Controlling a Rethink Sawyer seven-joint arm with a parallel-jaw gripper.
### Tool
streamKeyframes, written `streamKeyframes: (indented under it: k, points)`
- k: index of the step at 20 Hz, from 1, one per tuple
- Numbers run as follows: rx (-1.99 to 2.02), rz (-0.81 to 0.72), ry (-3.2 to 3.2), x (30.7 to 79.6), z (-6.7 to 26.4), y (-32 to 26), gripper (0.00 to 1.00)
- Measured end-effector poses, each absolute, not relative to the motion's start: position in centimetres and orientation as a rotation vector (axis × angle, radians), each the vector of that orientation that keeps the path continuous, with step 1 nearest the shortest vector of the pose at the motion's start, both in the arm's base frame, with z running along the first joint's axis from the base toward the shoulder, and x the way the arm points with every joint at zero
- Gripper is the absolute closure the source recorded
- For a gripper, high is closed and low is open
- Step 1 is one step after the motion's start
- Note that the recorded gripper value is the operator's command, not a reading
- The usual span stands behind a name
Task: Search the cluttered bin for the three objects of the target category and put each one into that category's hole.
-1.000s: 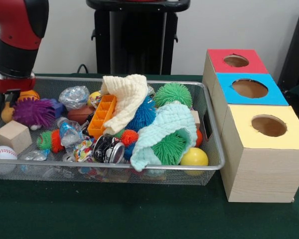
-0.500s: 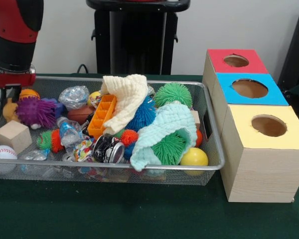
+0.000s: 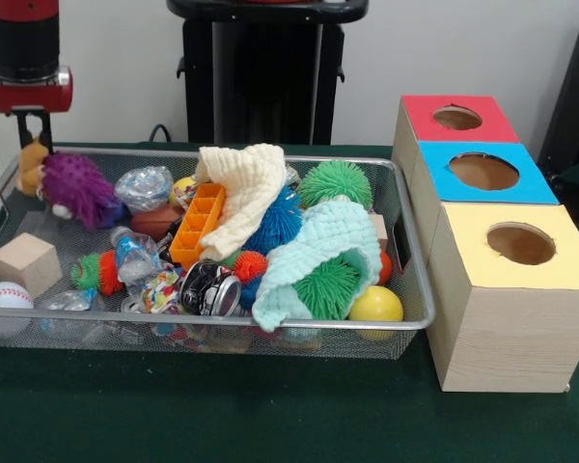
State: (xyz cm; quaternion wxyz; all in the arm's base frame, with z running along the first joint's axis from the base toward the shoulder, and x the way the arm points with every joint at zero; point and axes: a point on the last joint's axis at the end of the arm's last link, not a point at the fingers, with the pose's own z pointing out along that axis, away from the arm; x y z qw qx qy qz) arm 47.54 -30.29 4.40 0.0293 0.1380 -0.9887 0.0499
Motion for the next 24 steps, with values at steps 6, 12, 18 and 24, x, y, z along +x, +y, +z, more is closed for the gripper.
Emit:
streamKeyframes:
  k: [6,12,18,24]
  points:
    - [0.295,0.003,-3.032,48.7,7.1,-28.7,1.0]
    - [0.248,-0.103,-3.022,49.4,9.0,-26.9,1.0]
    - [0.208,-0.217,-3.031,49.9,10.7,-24.2,1.0]
    - [0.192,-0.345,-3.002,49.4,11.8,-20.2,1.0]
